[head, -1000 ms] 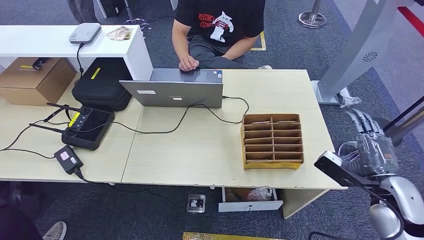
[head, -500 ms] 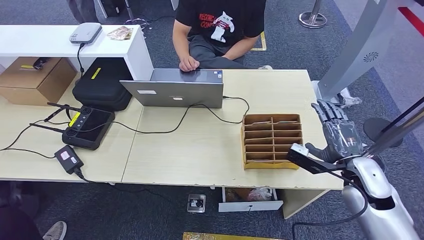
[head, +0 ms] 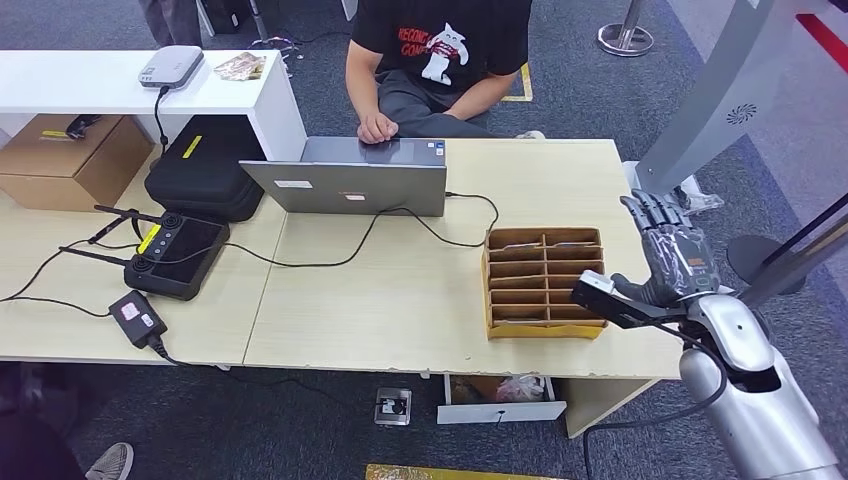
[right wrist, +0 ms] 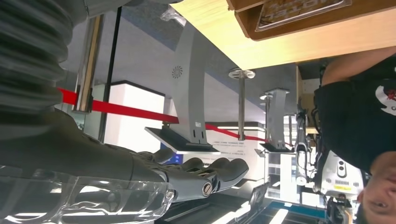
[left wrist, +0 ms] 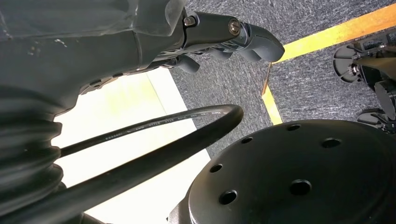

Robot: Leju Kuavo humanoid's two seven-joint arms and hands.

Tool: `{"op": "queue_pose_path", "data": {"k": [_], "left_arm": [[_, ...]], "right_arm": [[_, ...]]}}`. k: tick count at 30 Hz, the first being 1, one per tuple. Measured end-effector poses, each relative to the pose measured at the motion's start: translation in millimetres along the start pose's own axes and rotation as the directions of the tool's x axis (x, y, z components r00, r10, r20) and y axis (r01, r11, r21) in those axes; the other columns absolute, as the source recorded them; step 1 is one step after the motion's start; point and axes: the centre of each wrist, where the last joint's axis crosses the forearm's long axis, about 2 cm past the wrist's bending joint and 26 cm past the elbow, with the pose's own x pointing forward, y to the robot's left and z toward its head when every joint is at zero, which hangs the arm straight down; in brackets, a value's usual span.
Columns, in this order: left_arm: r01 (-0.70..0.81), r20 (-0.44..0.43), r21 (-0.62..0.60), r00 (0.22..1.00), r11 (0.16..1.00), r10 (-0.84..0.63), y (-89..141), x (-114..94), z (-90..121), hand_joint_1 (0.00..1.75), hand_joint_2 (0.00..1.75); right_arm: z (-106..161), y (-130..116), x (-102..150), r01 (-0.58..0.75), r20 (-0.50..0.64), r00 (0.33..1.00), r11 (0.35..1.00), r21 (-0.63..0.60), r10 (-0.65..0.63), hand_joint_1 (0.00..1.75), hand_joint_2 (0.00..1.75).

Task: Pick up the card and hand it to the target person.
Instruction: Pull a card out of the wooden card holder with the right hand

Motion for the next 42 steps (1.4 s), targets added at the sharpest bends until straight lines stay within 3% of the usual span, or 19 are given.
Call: {"op": "queue_pose_path", "data": {"k": [12,29,42], "left_arm": [[-0.006,0.003,0.002,1.0,1.0,0.006,0,-1,0,0.0,1.75],[-0.019,0.005,0.003,1.0,1.0,0.019,-1,-1,0,0.0,1.75],[-0.02,0.0,0.002,1.0,1.0,0.02,-1,-1,0,0.0,1.75]], "right_arm": [[-13,10,0,0.028,0.013,1.0,0.999,0.033,-0.028,0.0,1.75],[-41,34,27,0.073,0.036,0.996,0.994,0.087,-0.076,0.0,1.75],[-54,46,33,0.085,0.01,0.996,0.991,0.103,-0.087,0.0,1.75]]}}
